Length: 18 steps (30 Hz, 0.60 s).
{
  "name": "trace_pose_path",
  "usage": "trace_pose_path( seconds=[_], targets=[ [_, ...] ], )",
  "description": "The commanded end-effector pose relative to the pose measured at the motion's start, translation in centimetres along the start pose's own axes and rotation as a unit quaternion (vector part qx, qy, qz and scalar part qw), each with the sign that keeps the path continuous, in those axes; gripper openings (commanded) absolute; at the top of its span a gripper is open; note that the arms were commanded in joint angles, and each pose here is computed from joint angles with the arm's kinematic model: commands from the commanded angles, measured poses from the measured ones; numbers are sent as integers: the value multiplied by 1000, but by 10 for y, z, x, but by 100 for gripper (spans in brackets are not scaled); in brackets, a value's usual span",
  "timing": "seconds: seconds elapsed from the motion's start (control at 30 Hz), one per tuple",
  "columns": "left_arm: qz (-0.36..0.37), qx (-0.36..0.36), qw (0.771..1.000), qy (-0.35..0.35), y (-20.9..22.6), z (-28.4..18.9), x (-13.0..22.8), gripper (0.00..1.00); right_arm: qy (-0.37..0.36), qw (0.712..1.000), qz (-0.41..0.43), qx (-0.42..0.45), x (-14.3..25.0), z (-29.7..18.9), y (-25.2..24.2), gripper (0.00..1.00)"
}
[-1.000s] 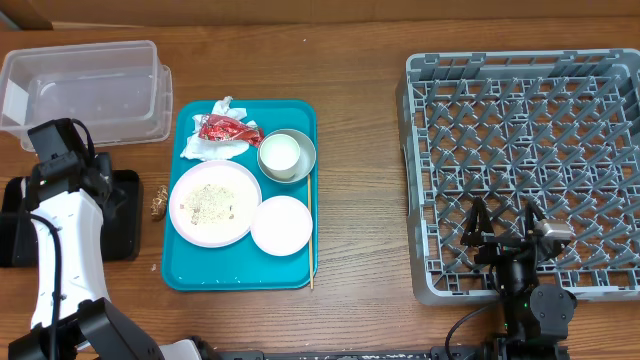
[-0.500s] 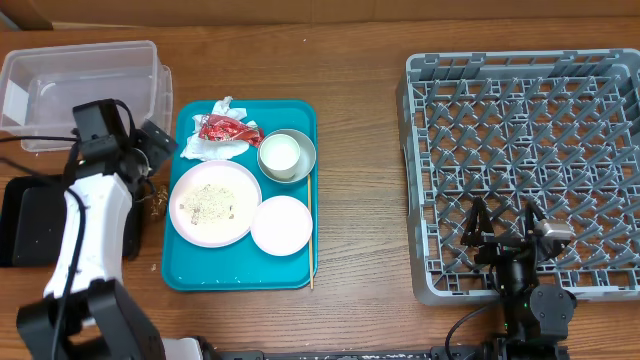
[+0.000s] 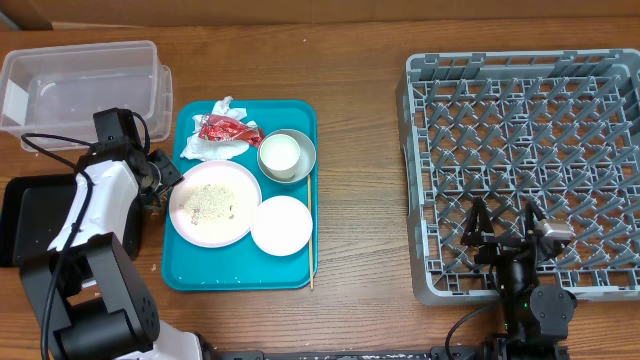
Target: Sort waste into correct bins and load items into the dishwasher
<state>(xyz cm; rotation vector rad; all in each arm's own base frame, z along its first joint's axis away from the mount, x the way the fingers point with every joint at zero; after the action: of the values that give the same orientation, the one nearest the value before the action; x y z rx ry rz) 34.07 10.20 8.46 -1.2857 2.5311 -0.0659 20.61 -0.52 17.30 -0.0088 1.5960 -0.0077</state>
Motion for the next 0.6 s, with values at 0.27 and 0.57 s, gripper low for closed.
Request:
trace_pose_path(
  seconds=[0.27, 0.57],
  targets=[
    [34, -43, 998, -5, 10, 0, 0, 50, -2, 1000, -2, 5, 2, 0, -1, 100],
    [35, -61, 998, -4, 17, 2, 3, 51, -2, 1000, -2, 5, 2, 0, -1, 100]
  ],
)
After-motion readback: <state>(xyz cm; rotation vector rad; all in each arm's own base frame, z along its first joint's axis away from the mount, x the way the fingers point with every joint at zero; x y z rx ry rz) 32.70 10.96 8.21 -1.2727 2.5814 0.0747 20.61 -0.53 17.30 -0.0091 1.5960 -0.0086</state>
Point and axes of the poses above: each gripper's point midway between its finger pads, its own z axis out along the fingers, its own y axis along the line the jaws close on, x = y × z, the point moved 4 cm from there along -z, back along the fingers, and after that the axes turned 15 degrees about -z, right-handed, at the moved point
